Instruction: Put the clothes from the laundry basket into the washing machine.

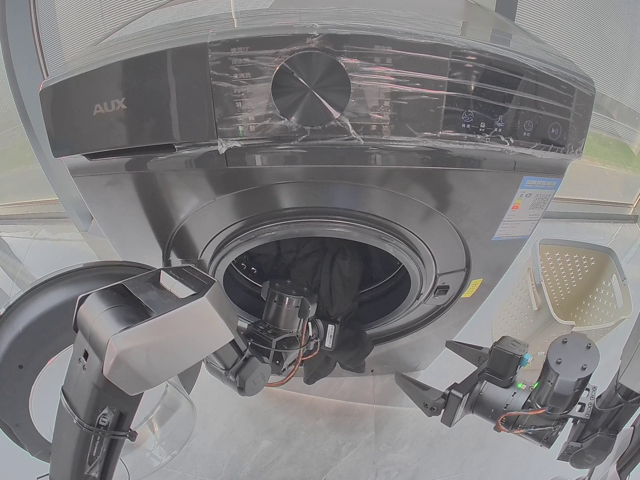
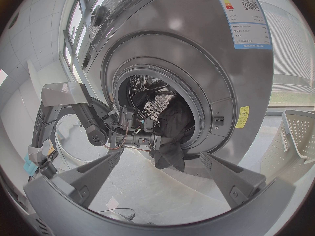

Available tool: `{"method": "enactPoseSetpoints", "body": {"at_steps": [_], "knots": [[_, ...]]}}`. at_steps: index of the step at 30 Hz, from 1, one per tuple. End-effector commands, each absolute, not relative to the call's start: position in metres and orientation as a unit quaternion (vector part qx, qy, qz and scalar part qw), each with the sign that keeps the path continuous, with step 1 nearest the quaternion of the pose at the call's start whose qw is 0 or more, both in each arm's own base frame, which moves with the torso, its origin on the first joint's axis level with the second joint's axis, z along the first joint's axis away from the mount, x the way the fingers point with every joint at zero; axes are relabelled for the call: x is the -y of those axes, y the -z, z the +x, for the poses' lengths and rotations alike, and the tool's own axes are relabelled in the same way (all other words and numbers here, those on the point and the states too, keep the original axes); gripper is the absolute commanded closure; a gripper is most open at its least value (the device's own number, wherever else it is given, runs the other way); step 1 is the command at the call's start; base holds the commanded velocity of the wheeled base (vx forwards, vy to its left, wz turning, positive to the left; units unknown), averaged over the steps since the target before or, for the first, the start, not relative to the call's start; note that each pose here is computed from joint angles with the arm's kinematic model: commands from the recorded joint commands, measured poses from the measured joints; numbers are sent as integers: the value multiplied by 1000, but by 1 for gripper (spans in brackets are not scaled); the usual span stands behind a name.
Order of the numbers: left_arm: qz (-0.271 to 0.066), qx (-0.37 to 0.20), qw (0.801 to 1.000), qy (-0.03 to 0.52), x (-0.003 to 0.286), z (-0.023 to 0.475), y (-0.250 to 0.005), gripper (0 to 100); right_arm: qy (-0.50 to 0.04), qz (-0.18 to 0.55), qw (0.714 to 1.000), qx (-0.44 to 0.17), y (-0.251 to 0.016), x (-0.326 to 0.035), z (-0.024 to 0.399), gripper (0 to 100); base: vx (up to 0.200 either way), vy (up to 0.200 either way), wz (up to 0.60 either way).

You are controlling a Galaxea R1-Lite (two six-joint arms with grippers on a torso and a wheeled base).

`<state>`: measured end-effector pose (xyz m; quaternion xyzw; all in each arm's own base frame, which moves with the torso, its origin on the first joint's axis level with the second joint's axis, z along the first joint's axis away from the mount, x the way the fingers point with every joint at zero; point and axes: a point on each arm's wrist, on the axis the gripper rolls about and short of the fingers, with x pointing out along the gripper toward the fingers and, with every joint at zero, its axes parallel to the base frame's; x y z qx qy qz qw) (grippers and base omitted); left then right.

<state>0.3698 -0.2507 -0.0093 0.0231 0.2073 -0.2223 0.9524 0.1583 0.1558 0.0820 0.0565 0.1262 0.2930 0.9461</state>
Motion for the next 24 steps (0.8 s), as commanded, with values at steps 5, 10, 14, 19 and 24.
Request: {"method": "enactPoseSetpoints", "body": {"at_steps": [5,10,14,19,24], "knots": [[-5,-158,966,204,252,392,-6,100,-296,57,945,-126,-82,-157,157,0,0,0,0],[-52,-64,986,147,250,430,-37,100,-297,56,945,-126,-82,-157,157,0,0,0,0],[-56,-52,987,142,245,436,-45,100,-298,56,945,-126,-82,-157,157,0,0,0,0],[-52,-64,986,144,245,430,-39,0,-297,56,944,-129,-81,-157,157,0,0,0,0],[-48,-78,983,158,252,412,-44,0,-297,55,944,-130,-81,-157,157,0,0,0,0]]}}
